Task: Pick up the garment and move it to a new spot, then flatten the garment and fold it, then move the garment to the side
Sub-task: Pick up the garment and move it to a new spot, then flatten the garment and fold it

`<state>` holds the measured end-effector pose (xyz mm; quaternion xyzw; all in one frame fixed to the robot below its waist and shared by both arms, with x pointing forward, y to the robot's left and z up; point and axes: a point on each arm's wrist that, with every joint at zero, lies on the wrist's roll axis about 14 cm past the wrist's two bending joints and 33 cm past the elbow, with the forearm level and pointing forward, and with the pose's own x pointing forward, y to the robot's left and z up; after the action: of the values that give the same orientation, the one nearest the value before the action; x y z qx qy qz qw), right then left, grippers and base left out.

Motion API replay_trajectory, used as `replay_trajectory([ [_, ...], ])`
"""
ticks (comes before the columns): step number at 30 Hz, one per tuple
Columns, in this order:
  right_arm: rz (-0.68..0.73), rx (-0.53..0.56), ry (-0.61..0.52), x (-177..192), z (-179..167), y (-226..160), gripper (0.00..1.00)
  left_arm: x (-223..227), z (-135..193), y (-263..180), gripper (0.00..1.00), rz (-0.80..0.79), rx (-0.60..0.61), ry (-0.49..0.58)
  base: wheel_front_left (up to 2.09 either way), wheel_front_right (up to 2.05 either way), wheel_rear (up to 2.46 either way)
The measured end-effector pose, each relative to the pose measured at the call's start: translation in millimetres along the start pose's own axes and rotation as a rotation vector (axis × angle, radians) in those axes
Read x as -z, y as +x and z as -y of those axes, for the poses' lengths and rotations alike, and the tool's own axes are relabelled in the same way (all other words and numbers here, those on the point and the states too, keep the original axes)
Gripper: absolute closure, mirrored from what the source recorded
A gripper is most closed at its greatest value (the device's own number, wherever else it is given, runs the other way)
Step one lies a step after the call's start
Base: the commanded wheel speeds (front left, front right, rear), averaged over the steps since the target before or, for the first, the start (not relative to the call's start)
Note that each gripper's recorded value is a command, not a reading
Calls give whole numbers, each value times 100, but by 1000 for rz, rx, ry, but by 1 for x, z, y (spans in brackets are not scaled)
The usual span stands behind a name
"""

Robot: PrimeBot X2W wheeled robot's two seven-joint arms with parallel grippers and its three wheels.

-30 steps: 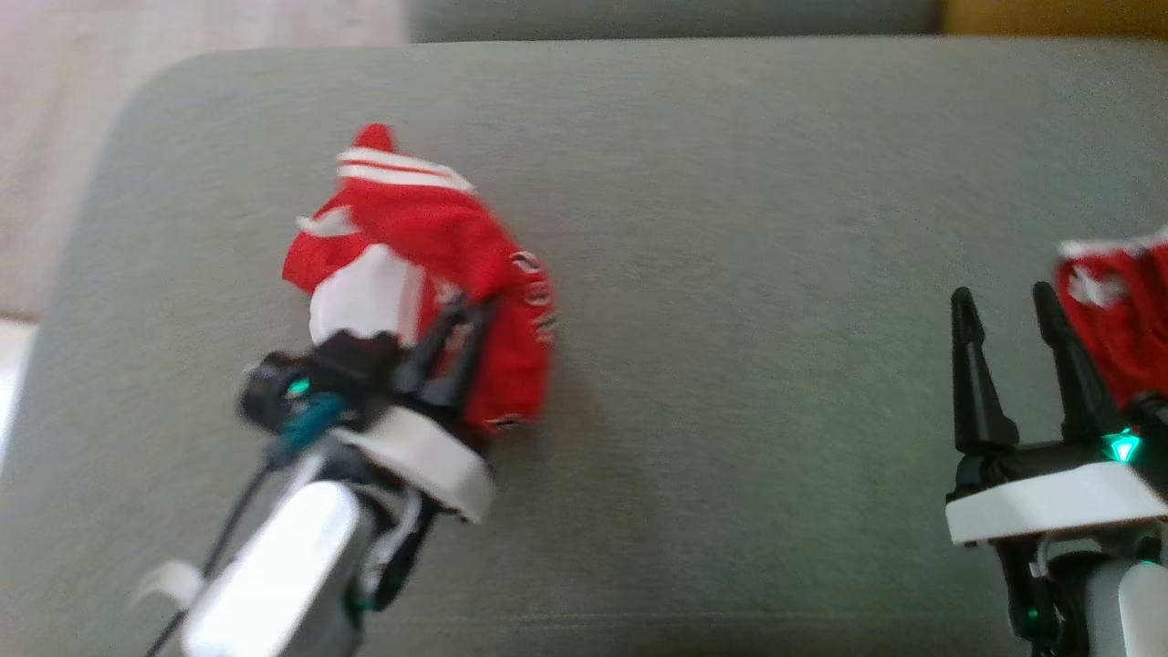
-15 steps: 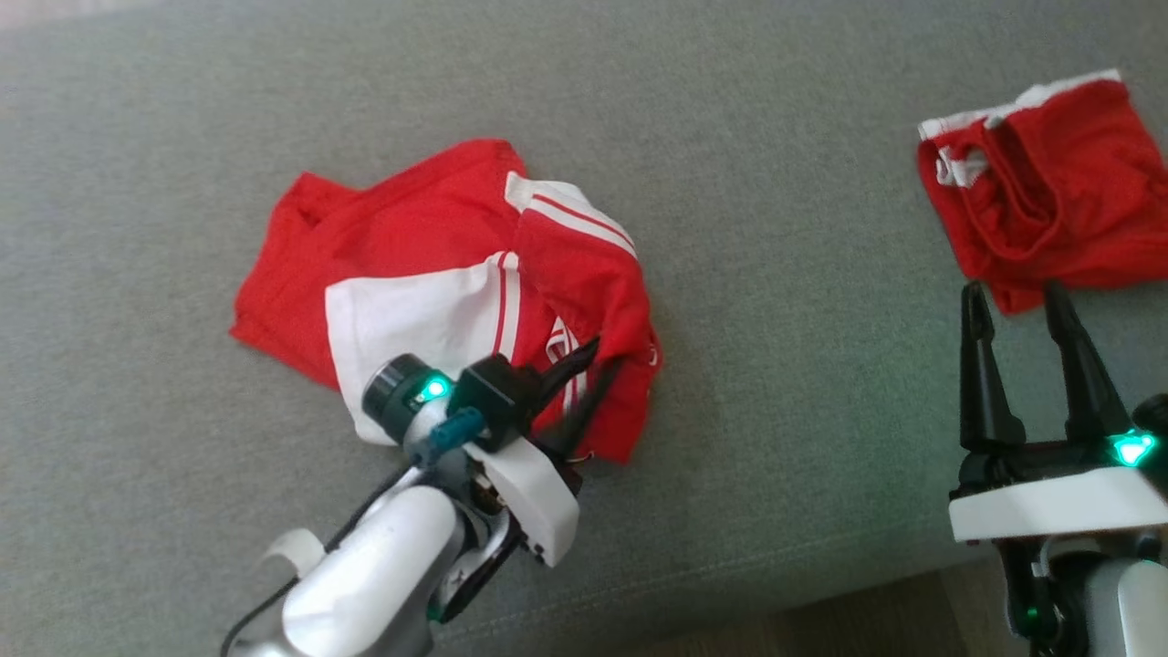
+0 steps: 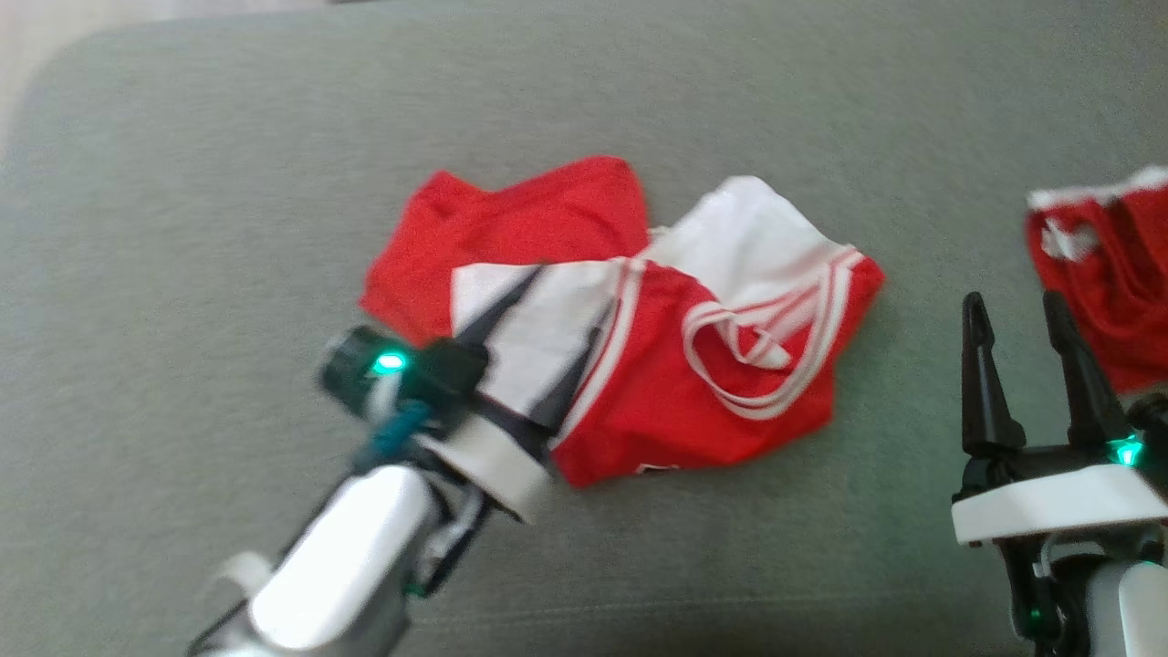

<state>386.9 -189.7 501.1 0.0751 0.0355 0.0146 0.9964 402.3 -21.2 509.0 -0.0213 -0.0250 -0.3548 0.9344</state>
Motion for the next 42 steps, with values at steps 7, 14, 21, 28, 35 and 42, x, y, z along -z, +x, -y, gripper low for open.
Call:
replay_trajectory([
  [7, 17, -101, -7, -10, -33, 11, 0, -9, -84, -66, 0, -9, -340, 42, 0, 0, 0],
  [14, 30, -143, -21, -18, -48, 8, 0, -11, -120, -119, 0, -30, -524, 56, 0, 0, 0],
  [21, -18, -109, -28, -7, -35, -15, 0, -11, -114, -137, 0, -27, -559, 40, 0, 0, 0],
  [28, -21, -89, -31, -8, -29, -35, 0, -9, -105, -151, 0, -33, -586, 21, 0, 0, 0],
  [35, -20, -94, -31, -10, -31, -40, 0, -8, -101, -159, 0, -41, -597, 20, 0, 0, 0],
  [42, -22, -96, -31, -9, -32, -40, 0, -8, -103, -161, 0, -49, -605, 23, 0, 0, 0],
])
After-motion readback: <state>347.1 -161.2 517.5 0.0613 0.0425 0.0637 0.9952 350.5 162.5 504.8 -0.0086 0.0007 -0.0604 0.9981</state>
